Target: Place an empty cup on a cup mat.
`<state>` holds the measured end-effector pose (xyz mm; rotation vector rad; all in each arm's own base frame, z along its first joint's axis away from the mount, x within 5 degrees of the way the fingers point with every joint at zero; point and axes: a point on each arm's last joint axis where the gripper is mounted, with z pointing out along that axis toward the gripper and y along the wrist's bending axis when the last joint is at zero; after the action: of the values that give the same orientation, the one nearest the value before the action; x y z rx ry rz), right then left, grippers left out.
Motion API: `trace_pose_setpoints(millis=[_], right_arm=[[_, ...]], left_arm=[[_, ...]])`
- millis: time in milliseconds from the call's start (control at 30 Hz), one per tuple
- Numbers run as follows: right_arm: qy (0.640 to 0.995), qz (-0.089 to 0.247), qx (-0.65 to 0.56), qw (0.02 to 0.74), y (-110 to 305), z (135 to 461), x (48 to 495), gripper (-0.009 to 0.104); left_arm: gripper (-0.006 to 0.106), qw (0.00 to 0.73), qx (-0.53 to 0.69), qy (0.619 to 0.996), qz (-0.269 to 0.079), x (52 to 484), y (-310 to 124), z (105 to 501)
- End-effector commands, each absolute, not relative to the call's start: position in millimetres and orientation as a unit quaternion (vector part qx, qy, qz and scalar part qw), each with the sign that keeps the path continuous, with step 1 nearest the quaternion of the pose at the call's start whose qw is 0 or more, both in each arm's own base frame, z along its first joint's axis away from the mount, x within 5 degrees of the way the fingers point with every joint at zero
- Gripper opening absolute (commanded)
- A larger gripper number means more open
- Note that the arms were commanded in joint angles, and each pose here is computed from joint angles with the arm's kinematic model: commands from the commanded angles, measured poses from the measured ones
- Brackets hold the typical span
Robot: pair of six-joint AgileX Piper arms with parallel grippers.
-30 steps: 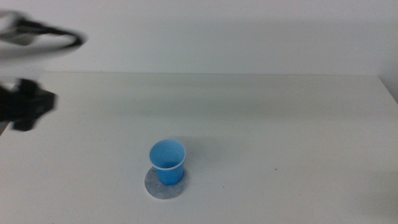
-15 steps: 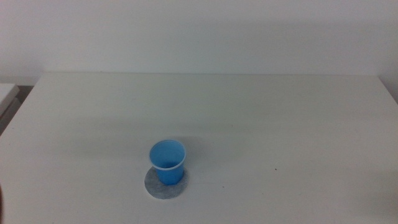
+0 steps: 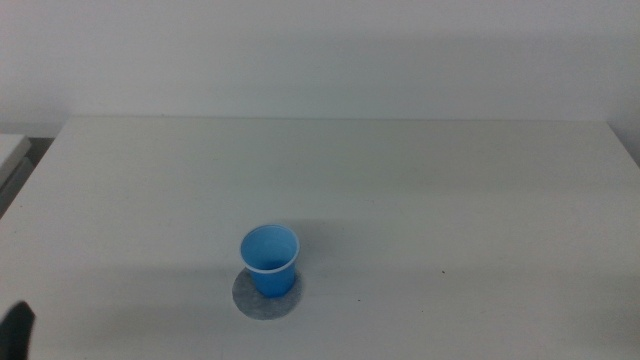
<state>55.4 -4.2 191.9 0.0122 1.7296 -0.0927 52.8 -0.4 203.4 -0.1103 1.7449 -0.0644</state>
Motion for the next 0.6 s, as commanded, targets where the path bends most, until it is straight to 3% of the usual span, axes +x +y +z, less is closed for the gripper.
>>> trace_pose_setpoints(millis=[0,567], right_arm=[[0.758,-0.045,0.002,0.651,-4.3,191.7,55.3,0.093],[0.758,-0.045,0.002,0.651,-4.3,191.7,55.3,0.093]], left_arm=[[0.094,0.640,-0.052,0.766,-0.036,54.3,-0.5,193.0],[0.094,0.644,0.011,0.764,-0.018,55.1,-2.5,189.9]])
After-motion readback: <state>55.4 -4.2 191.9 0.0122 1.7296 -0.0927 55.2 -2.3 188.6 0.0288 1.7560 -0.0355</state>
